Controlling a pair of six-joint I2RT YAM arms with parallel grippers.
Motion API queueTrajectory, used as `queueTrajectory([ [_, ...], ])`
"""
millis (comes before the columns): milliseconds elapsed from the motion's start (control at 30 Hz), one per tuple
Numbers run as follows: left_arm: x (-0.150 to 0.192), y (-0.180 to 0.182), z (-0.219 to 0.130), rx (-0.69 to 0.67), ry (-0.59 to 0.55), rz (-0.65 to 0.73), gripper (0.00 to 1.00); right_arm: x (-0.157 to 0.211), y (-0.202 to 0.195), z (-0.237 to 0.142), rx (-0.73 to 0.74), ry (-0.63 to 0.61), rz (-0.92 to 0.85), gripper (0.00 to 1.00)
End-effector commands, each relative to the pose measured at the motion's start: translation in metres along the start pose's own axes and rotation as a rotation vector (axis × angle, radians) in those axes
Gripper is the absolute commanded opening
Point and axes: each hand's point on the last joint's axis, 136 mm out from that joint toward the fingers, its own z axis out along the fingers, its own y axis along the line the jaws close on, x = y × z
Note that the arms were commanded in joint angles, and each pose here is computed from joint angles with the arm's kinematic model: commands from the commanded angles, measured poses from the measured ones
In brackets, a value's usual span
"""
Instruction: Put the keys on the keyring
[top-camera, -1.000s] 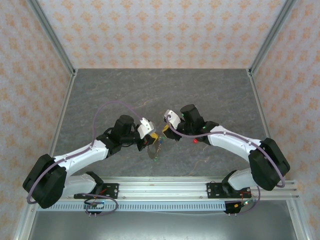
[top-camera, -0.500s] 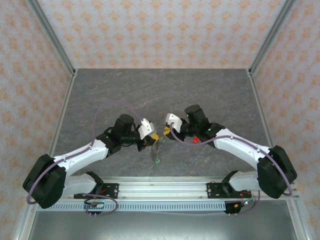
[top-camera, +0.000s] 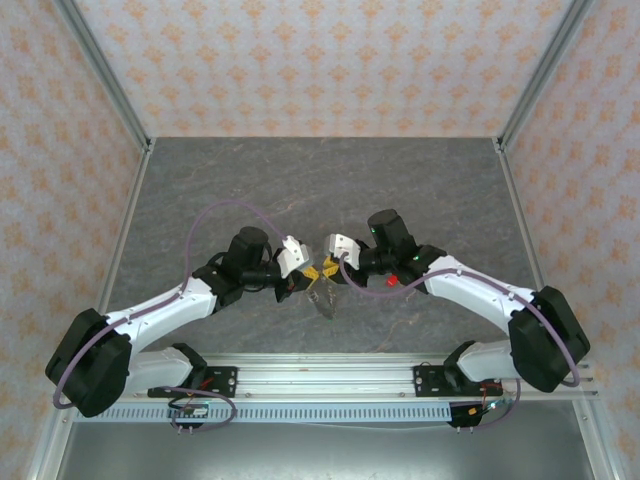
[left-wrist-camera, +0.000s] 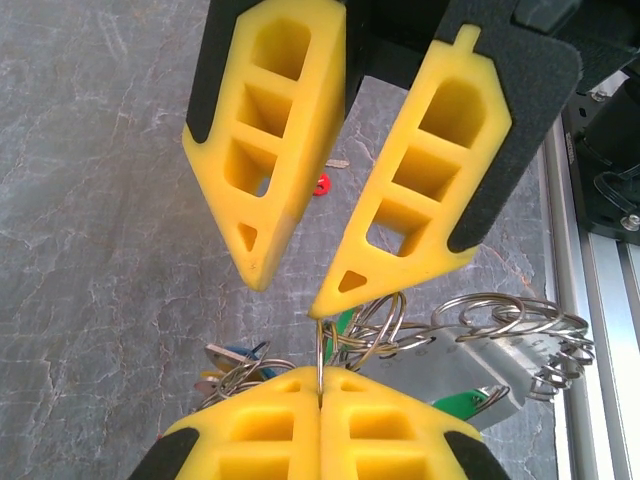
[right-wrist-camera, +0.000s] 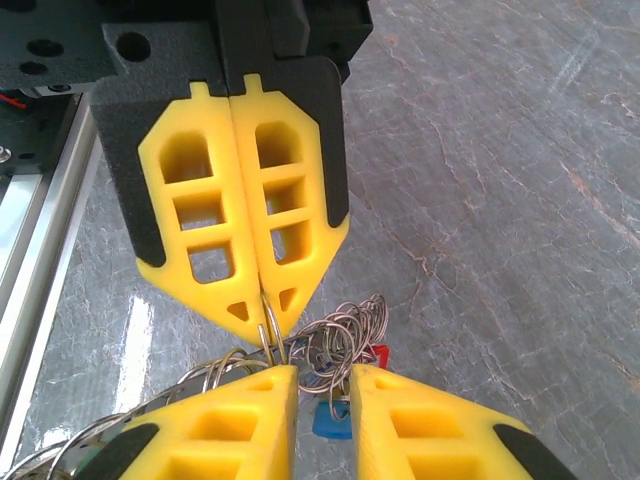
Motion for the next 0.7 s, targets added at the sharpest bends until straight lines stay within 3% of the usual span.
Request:
queueTrajectory([
  [0, -0.023, -0.004, -0.002, 0.024, -0.054, 0.058, 0.0, -0.011, 0.005, 0.001, -0.053, -0.06, -0.031, 0.21],
  [667, -0.011, -0.006, 0.001, 0.042, -0.021, 0.037, 0.0, 0.0, 0.021, 0.003, -0.169, -0.026, 0.02, 0.24],
])
